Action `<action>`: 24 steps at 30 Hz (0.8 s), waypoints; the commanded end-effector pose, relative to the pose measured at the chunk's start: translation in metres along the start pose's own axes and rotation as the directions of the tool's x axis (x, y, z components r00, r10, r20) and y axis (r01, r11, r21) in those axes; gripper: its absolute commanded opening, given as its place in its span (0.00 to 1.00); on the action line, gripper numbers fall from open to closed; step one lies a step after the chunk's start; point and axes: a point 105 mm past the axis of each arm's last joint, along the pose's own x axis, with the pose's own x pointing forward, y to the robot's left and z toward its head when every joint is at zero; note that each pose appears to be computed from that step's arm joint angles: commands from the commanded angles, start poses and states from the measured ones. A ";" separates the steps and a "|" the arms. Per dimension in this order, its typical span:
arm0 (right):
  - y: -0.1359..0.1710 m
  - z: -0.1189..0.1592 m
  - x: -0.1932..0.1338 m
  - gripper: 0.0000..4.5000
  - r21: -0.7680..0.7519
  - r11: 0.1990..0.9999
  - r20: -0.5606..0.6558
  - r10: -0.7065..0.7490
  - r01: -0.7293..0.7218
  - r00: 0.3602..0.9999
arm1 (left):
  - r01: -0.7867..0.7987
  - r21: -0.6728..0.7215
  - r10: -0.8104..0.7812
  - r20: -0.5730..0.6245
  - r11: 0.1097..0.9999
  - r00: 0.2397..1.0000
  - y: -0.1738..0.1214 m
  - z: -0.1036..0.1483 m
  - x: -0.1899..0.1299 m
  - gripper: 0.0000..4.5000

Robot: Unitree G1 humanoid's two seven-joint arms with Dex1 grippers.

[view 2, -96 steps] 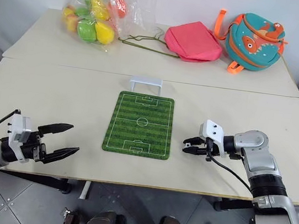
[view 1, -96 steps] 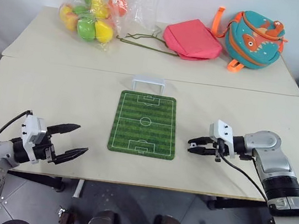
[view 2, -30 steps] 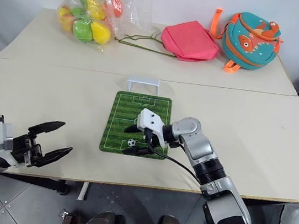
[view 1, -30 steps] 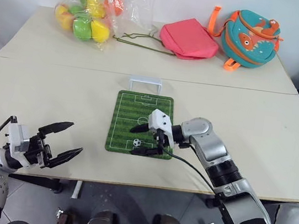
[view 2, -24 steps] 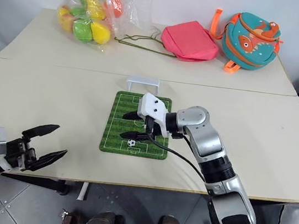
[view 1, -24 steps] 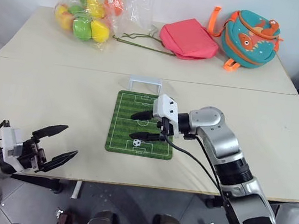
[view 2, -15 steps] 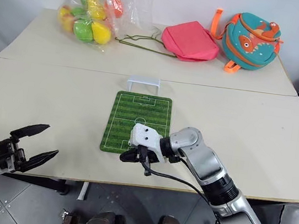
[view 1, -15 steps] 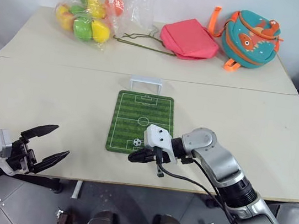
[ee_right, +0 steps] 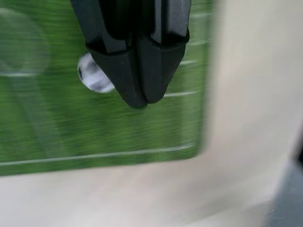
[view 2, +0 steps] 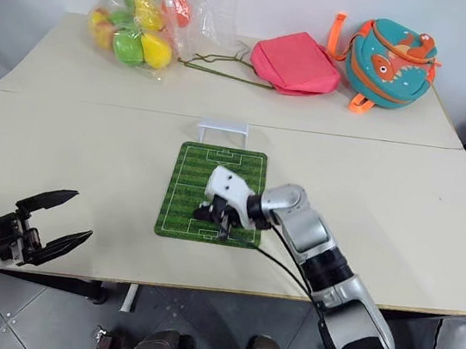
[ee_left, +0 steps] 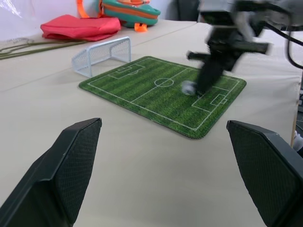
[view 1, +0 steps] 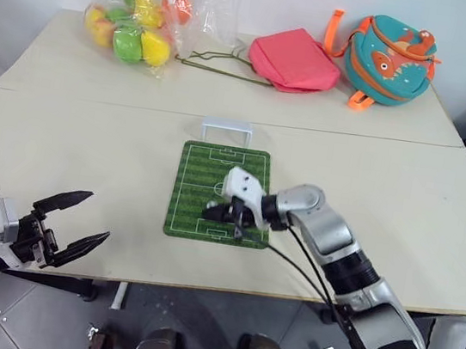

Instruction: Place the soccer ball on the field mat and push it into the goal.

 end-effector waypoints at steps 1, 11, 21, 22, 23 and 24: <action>-0.040 0.022 -0.024 0.01 -0.030 0.982 0.072 -0.182 0.184 0.981 | -0.005 0.033 0.004 0.020 0.999 1.000 0.008 0.010 0.002 1.00; -0.054 0.051 -0.052 0.01 -0.023 0.969 0.193 -0.238 0.247 0.952 | -0.084 0.066 0.075 0.133 0.994 0.988 0.035 0.026 0.017 1.00; -0.063 0.054 -0.075 0.01 -0.063 0.963 0.200 -0.244 0.261 0.949 | -0.074 0.068 0.062 0.166 0.995 0.984 0.045 0.033 0.028 1.00; -0.063 0.054 -0.077 0.01 -0.064 0.962 0.201 -0.247 0.264 0.948 | -0.080 0.066 0.068 0.169 0.995 0.983 0.046 0.033 0.029 1.00; -0.064 0.054 -0.080 0.01 -0.064 0.961 0.204 -0.250 0.268 0.947 | -0.091 0.061 0.080 0.174 0.994 0.982 0.048 0.035 0.029 1.00; -0.064 0.055 -0.082 0.01 -0.064 0.961 0.205 -0.252 0.269 0.946 | -0.100 0.057 0.088 0.178 0.993 0.980 0.049 0.036 0.029 1.00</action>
